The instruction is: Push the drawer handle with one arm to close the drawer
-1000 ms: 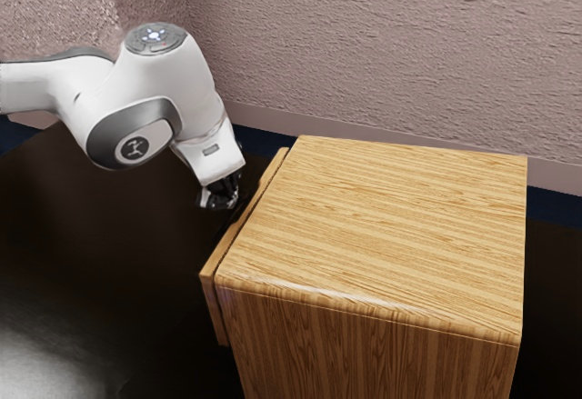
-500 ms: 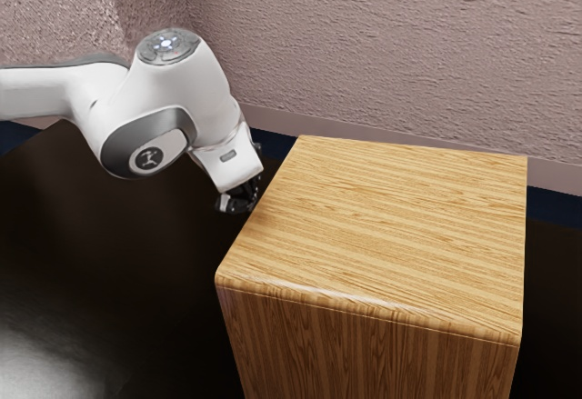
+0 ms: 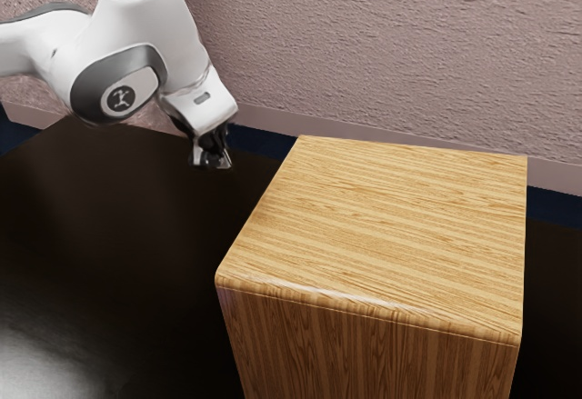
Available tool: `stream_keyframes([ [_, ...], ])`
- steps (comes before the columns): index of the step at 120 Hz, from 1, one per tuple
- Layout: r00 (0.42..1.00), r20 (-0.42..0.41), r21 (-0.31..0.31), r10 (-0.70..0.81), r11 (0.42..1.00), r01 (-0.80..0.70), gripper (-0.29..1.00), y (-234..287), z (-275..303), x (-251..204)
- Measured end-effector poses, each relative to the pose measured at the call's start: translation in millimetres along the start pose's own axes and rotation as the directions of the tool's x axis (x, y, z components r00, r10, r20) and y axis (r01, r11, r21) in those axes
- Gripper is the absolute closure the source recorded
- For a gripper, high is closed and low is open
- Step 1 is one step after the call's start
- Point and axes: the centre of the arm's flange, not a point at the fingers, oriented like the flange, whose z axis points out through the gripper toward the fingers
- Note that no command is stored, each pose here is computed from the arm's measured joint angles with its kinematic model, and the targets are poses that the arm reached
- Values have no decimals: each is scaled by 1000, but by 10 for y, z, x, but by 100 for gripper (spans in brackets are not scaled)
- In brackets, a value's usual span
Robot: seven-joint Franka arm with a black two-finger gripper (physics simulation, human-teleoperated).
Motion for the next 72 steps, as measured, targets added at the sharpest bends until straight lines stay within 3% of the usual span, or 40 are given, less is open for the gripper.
stream_keyframes([
  [14, 989, 35, -7, -143, 990, 144, 79, -321, -347, -297],
  [36, 919, 127, -39, -374, 924, 381, 75, -622, -637, -865],
  [56, 852, 189, -75, -489, 858, 509, 39, -655, -593, -1128],
  [72, 802, 178, -85, -571, 803, 590, 21, -689, -861, -1133],
])
